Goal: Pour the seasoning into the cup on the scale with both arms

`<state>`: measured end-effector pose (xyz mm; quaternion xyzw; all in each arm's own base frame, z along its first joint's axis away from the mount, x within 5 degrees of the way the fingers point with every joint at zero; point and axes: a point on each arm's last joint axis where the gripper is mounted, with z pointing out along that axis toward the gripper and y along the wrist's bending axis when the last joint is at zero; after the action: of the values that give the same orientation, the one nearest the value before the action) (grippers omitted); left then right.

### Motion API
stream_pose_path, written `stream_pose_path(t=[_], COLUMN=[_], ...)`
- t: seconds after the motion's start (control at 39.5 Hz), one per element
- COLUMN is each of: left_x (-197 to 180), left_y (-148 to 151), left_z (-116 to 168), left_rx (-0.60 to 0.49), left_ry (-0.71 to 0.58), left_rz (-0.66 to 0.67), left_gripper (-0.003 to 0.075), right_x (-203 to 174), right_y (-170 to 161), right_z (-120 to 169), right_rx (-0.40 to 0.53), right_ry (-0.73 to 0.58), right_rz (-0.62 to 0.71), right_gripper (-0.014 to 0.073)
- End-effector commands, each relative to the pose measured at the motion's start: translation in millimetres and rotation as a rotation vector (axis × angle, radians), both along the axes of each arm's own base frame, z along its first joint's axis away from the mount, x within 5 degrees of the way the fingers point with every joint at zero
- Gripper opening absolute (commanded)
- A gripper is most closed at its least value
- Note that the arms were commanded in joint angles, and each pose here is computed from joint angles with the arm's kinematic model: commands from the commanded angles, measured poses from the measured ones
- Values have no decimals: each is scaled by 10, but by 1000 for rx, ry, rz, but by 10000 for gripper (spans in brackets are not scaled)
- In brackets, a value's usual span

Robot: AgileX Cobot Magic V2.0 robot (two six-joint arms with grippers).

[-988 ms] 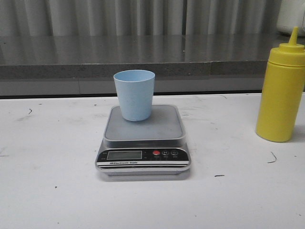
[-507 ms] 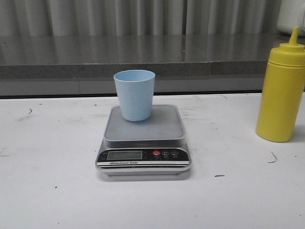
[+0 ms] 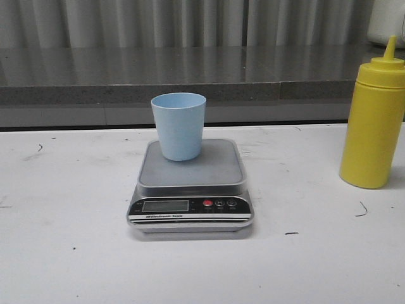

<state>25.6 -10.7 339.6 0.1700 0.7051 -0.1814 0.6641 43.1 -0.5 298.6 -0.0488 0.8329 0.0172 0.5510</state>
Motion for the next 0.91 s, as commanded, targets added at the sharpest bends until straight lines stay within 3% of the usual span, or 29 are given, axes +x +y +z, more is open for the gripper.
stream_pose_path(t=[0.0,0.25,0.58,0.89], left_x=[5,41,162,223], left_y=[-16,-31,-18,15], left_z=[148,46,-565,-1025], left_rx=[-56,-41,23,-83], left_ry=[-67,-44,71,-225], left_rz=[-17,2,173,313], left_gripper=[-20,-20,-20,-20], right_x=[20,20,19,19], right_y=[4,4,3,3], right_z=[174,175,172,172], right_rx=[-1,-1,-1,-1], right_ry=[-111,-112,-109,-109], right_rz=[8,8,8,8], right_gripper=[-65,-69,-69,-69])
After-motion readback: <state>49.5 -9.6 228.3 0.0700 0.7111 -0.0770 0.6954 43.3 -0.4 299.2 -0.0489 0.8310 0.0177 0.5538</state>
